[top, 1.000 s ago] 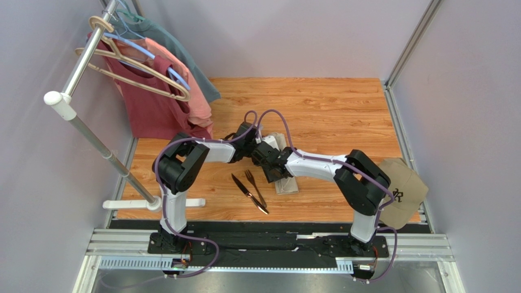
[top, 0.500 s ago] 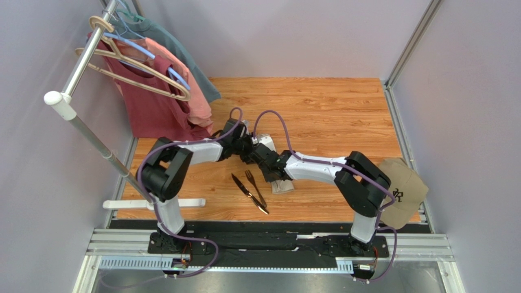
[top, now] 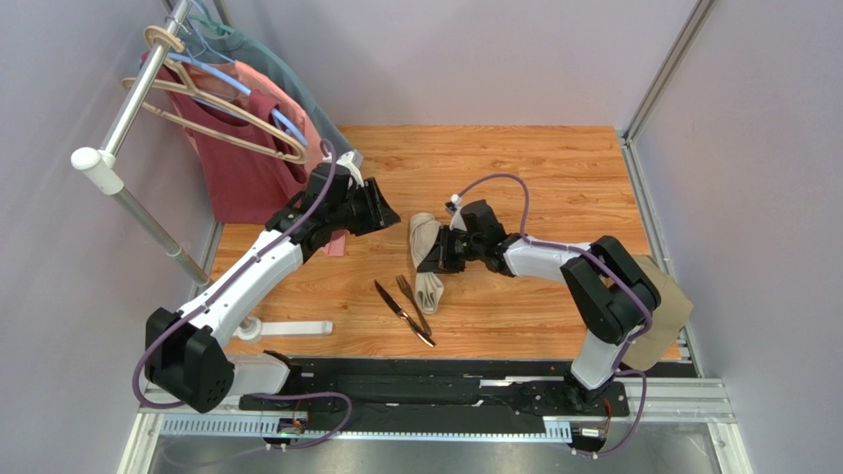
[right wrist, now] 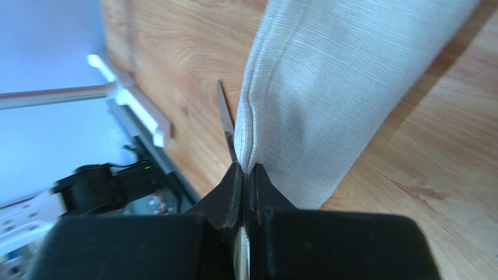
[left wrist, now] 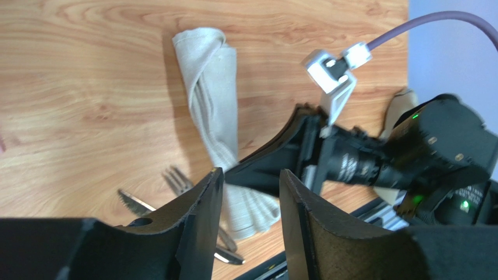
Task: Fold the napkin into a case and place the utensils inside
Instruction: Turn over the smaller rectangle folded napkin at the center of the board.
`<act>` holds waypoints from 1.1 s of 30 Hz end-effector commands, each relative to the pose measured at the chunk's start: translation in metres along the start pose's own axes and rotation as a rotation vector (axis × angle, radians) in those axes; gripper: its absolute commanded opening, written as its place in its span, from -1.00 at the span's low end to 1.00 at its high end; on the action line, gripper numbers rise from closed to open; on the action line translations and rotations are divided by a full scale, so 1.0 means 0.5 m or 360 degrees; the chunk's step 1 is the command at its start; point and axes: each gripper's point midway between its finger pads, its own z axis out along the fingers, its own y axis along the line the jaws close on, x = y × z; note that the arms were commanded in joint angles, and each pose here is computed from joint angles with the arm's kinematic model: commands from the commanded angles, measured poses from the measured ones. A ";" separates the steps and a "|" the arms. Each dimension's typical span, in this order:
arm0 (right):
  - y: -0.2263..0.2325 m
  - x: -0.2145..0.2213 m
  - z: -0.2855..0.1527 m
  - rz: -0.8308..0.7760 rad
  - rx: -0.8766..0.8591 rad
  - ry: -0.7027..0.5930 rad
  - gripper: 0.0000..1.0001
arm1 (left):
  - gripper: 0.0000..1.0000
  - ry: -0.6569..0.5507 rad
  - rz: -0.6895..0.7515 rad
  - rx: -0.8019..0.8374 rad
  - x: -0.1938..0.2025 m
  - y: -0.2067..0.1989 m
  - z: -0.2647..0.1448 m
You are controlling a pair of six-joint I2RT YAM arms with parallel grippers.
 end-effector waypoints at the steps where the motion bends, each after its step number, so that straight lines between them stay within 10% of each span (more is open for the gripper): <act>1: 0.053 -0.009 -0.040 0.0183 -0.0527 0.0030 -1.00 | -0.13 0.0164 0.0107 -0.0092 0.059 0.047 0.008; 16: -0.061 -0.020 -0.177 0.0573 -0.0901 -0.0237 -1.00 | -0.33 0.0345 0.0124 0.0002 0.158 -0.030 0.125; 33: 0.158 -0.098 -0.233 0.0366 -0.1243 -0.0226 -1.00 | -0.28 0.0049 0.0074 -0.0251 0.119 0.030 0.045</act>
